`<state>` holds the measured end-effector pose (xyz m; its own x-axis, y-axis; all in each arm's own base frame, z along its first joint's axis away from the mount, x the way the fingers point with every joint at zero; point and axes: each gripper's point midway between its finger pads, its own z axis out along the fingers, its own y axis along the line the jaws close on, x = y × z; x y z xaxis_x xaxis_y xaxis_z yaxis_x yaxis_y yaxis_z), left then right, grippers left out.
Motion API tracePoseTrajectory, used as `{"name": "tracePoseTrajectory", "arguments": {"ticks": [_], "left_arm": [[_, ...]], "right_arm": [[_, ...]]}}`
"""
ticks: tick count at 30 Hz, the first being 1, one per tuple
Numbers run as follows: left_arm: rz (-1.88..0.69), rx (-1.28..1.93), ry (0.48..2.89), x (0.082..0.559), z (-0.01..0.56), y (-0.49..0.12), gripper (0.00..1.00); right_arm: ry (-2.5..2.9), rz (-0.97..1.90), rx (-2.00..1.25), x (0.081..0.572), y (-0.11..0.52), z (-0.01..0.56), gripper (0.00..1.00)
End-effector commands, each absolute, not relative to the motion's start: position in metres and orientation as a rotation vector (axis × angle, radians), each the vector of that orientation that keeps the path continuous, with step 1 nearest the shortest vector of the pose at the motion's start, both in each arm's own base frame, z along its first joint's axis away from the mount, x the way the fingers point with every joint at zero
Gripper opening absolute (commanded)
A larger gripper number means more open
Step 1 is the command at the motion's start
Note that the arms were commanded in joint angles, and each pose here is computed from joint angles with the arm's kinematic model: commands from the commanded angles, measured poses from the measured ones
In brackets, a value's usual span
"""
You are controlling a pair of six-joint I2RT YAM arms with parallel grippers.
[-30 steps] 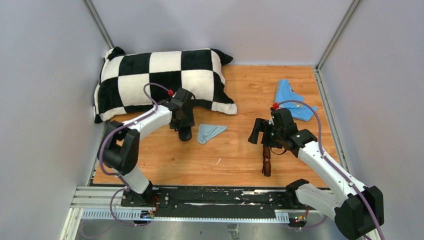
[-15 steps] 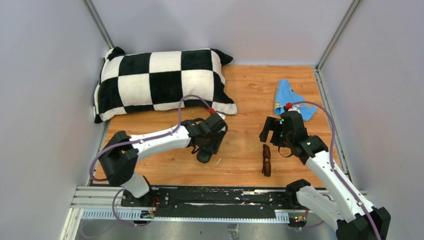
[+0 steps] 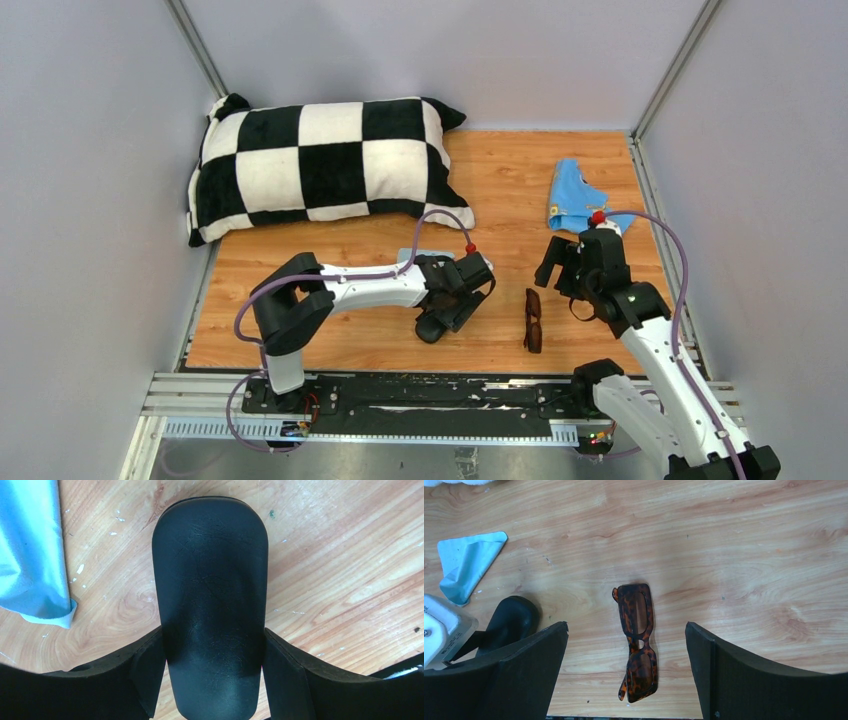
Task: Organize the sunglasses
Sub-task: Place the sunglasses case at the center of the board.
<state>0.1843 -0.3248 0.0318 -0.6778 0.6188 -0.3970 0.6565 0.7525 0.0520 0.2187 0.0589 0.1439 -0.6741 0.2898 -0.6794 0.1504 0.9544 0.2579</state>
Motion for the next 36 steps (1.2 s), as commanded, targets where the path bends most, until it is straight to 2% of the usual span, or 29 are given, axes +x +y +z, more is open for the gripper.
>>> {"name": "tracePoseTrajectory", "arguments": {"ticks": [1, 4, 8, 16, 20, 29, 36], "left_arm": [[-0.130, 1.020, 2.544, 0.184, 0.029, -0.330, 0.68], [-0.132, 1.024, 2.551, 0.181, 0.027, -0.328, 0.74], [-0.141, 1.002, 2.560, 0.178, 0.030, -0.326, 0.99], [-0.157, 0.860, 2.584, 0.167, 0.042, -0.300, 1.00], [-0.039, 0.820, 2.580, 0.170, 0.038, -0.276, 1.00], [0.158, 0.674, 2.524, 0.207, 0.047, -0.242, 1.00], [0.077, 0.508, 2.529, 0.242, 0.058, -0.233, 1.00]], "right_arm": [[2.363, 0.211, 0.354, 0.210, 0.053, 0.129, 0.93], [2.353, 0.218, 0.347, 0.211, 0.054, 0.132, 0.93], [2.344, 0.232, 0.341, 0.213, 0.056, 0.136, 0.93], [2.353, 0.259, 0.344, 0.212, 0.060, 0.132, 0.93], [2.354, 0.277, 0.349, 0.213, 0.063, 0.129, 0.92], [2.382, 0.367, 0.319, 0.212, 0.077, 0.128, 0.92], [2.414, 0.472, 0.233, 0.209, 0.094, 0.128, 0.91]]}}
